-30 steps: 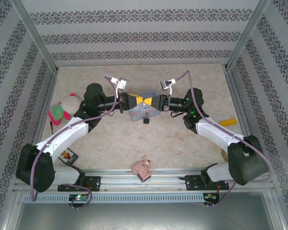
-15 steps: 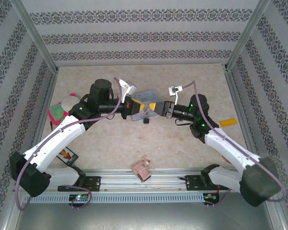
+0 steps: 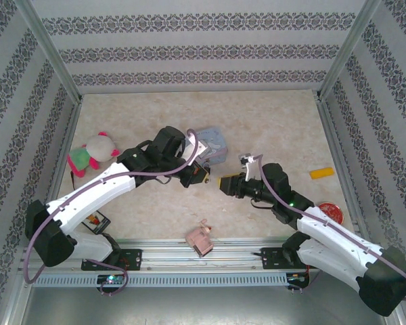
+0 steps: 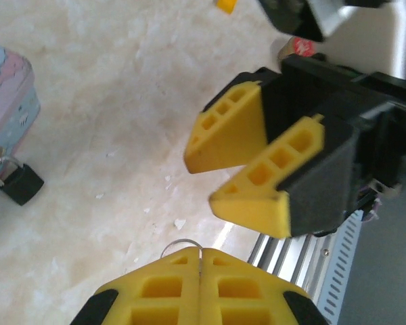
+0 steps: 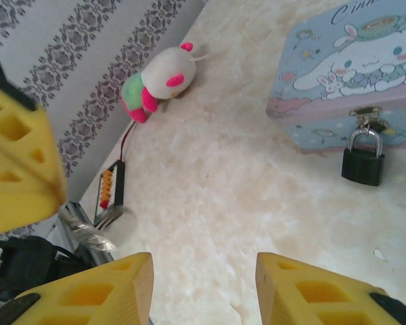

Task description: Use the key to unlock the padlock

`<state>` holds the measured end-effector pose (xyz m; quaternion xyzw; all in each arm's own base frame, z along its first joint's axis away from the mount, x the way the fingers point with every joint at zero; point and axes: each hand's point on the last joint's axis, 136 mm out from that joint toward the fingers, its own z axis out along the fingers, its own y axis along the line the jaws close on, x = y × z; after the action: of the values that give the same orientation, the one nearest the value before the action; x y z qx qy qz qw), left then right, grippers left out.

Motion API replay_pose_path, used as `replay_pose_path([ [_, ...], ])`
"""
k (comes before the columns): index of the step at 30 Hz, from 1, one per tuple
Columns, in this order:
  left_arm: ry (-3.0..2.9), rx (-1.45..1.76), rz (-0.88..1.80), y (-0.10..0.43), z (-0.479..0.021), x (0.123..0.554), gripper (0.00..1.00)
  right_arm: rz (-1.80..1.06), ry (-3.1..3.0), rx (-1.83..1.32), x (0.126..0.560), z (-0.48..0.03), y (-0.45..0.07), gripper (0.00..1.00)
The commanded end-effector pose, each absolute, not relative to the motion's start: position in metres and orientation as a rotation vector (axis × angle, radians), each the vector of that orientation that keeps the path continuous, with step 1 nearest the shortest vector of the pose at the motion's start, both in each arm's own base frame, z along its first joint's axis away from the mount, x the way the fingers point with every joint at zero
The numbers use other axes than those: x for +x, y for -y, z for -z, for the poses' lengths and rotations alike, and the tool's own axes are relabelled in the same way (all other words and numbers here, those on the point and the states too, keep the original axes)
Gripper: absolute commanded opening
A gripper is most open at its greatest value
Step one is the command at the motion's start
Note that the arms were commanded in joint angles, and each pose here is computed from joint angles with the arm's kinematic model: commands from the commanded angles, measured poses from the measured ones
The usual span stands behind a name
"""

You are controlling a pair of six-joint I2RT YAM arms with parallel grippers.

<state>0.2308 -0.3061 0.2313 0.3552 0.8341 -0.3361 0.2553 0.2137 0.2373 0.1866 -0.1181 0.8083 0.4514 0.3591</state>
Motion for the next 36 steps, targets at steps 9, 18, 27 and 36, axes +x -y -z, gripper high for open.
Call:
replay_pose_path([
  [9, -2.29, 0.889, 0.905, 0.312, -0.223, 0.237, 0.0, -1.175, -2.007, -0.381, 0.211, -0.194, -0.251, 0.44],
  [18, -2.238, 0.878, 0.931, 0.31, -0.222, 0.234, 0.0, -1.321, -1.954, -0.506, 0.202, -0.205, -0.267, 0.36],
  [27, -2.16, 0.802, 0.947, 0.301, -0.228, 0.233, 0.0, -1.38, -1.952, -0.422, 0.207, -0.2, -0.257, 0.46],
  [36, -2.115, 0.756, 1.003, 0.302, -0.23, 0.233, 0.0, -1.477, -1.921, -0.327, 0.21, -0.199, -0.248, 0.49],
])
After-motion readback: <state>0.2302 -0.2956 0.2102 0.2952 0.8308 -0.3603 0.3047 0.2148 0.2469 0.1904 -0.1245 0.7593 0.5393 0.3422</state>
